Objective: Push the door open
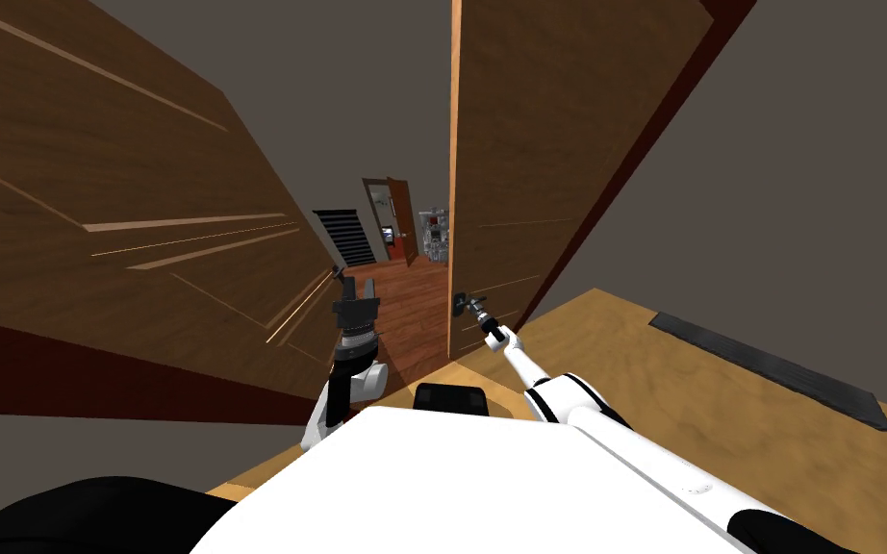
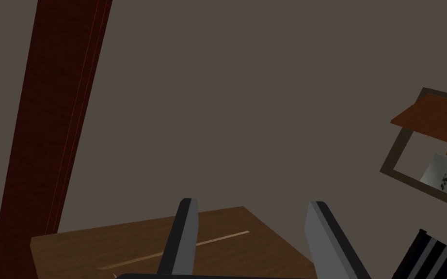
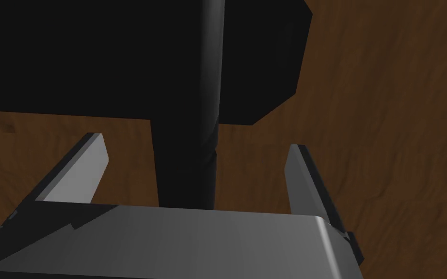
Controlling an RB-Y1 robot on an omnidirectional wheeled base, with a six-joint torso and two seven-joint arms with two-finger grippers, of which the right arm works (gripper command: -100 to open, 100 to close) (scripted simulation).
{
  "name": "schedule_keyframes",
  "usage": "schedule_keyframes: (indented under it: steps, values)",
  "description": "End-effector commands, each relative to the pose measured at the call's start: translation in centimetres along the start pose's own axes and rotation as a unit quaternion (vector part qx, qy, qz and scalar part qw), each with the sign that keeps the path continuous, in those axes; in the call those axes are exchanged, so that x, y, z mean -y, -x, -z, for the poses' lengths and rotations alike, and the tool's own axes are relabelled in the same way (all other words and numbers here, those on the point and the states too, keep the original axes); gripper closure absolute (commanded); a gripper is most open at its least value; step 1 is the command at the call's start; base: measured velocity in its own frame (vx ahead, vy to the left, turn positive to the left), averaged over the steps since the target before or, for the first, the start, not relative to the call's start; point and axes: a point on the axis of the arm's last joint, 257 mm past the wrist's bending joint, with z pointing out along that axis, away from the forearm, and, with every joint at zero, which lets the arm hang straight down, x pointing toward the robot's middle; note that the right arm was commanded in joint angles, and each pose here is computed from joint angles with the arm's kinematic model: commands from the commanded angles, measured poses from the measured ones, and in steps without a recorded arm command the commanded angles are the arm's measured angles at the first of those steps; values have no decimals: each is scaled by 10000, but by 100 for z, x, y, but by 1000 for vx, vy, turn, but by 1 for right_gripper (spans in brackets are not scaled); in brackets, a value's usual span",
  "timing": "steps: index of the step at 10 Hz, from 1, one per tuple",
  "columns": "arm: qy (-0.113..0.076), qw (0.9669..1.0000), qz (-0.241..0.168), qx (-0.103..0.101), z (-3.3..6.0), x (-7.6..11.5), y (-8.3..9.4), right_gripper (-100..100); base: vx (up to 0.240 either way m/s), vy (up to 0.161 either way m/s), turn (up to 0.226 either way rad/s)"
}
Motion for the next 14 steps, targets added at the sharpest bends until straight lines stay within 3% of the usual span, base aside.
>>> schedule_keyframes:
  steps: [1,6,11,12,14]
  values:
    - [-3,10000,-2,0,2,3,1,100,-14,1,-3]
    - [-3,10000,-2,0,2,3,1,100,-15,-5,0]
    - [-12,9996,18,270,43,7,225,100,127,96,-35]
    - [-7,9992,23,399,62,1,331,100,156,90,-16]
    - [-7,9992,23,399,62,1,331,100,93,78,-24]
